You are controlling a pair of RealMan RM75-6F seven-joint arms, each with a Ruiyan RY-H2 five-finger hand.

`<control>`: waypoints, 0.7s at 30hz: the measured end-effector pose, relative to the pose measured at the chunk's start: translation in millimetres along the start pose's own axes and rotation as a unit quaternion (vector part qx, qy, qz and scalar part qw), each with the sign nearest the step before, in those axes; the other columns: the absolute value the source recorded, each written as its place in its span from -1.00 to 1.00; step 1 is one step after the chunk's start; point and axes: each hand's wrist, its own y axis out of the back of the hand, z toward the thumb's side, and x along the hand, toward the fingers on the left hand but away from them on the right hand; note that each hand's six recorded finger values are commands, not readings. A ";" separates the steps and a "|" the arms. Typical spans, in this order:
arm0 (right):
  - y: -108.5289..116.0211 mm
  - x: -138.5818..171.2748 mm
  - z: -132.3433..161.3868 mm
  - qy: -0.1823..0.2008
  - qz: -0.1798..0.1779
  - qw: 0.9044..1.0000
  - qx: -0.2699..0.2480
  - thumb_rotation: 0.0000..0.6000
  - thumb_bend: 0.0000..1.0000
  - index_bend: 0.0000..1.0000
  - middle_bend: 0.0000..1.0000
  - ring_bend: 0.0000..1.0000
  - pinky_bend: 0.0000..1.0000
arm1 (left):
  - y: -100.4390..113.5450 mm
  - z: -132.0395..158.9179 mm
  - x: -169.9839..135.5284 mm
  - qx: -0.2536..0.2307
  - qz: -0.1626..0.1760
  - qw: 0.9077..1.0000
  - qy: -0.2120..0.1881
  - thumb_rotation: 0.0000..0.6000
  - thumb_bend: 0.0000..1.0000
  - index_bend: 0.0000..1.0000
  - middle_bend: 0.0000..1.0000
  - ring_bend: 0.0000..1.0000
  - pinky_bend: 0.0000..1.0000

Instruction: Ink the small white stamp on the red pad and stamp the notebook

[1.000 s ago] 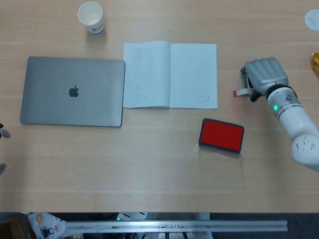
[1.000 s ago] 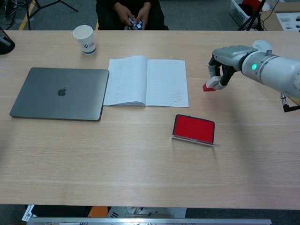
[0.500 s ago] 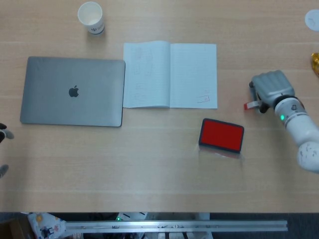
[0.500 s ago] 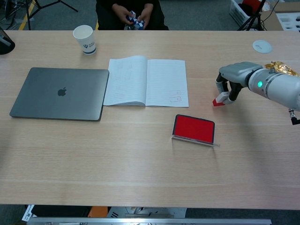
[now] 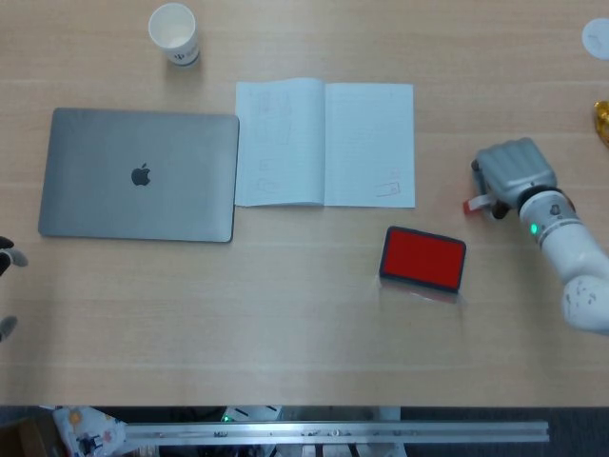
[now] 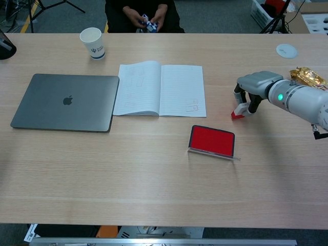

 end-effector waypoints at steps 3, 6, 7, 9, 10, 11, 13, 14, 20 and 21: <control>-0.4 -1.0 1.3 0.001 -0.002 1.000 0.003 1.00 -0.19 0.11 0.01 -0.08 -0.21 | 0.1 -0.3 0.1 0.000 0.000 1.000 0.001 1.00 -0.64 -0.40 -0.57 -0.46 -0.49; -1.1 -2.0 3.2 0.003 -0.004 1.000 0.005 1.00 -0.24 0.08 -0.01 -0.09 -0.22 | 0.0 -0.5 -0.3 0.000 -0.001 1.000 0.001 1.00 -0.64 -0.40 -0.57 -0.46 -0.49; -1.3 -2.1 3.5 0.003 -0.004 1.000 0.006 1.00 -0.27 0.06 -0.01 -0.09 -0.24 | 0.0 -0.7 -0.4 0.000 -0.001 1.000 0.001 1.00 -0.64 -0.40 -0.57 -0.46 -0.49; -1.8 -2.0 4.1 0.004 -0.005 1.000 0.008 1.00 -0.29 0.04 -0.02 -0.10 -0.25 | -0.1 -1.3 -0.5 0.000 -0.001 1.000 0.002 1.00 -0.64 -0.40 -0.57 -0.46 -0.49; -2.0 -1.9 4.3 0.004 -0.005 1.000 0.009 1.00 -0.29 0.03 -0.02 -0.10 -0.25 | -0.2 -1.6 -0.6 0.000 -0.001 1.000 0.003 1.00 -0.64 -0.40 -0.57 -0.46 -0.49; -2.0 -1.8 4.5 0.004 -0.006 1.000 0.010 1.00 -0.29 0.03 -0.02 -0.10 -0.25 | -0.2 -1.7 -0.7 0.000 -0.001 1.000 0.003 1.00 -0.64 -0.40 -0.57 -0.46 -0.49; -2.3 -1.0 4.5 0.005 -0.006 1.000 0.011 1.00 -0.29 0.00 -0.03 -0.11 -0.25 | -0.1 -1.9 -0.9 0.000 -0.002 1.000 0.003 1.00 -0.64 -0.40 -0.57 -0.46 -0.49; -2.1 -0.6 4.3 0.006 -0.006 1.000 0.012 1.00 -0.29 -0.02 -0.04 -0.11 -0.25 | -0.1 -2.0 -1.0 -0.001 -0.001 1.000 0.003 1.00 -0.64 -0.40 -0.57 -0.46 -0.49; 0.0 4.8 0.9 0.008 -0.013 1.000 0.012 1.00 -0.29 -0.03 -0.04 -0.12 -0.25 | -0.5 -2.3 -0.9 0.000 -0.002 1.000 0.002 1.00 -0.64 -0.40 -0.58 -0.46 -0.49; 0.3 6.1 0.1 0.008 -0.015 1.000 0.013 1.00 -0.29 -0.03 -0.04 -0.11 -0.25 | -0.7 -2.3 -0.9 0.000 -0.003 1.000 0.002 1.00 -0.64 -0.40 -0.58 -0.46 -0.49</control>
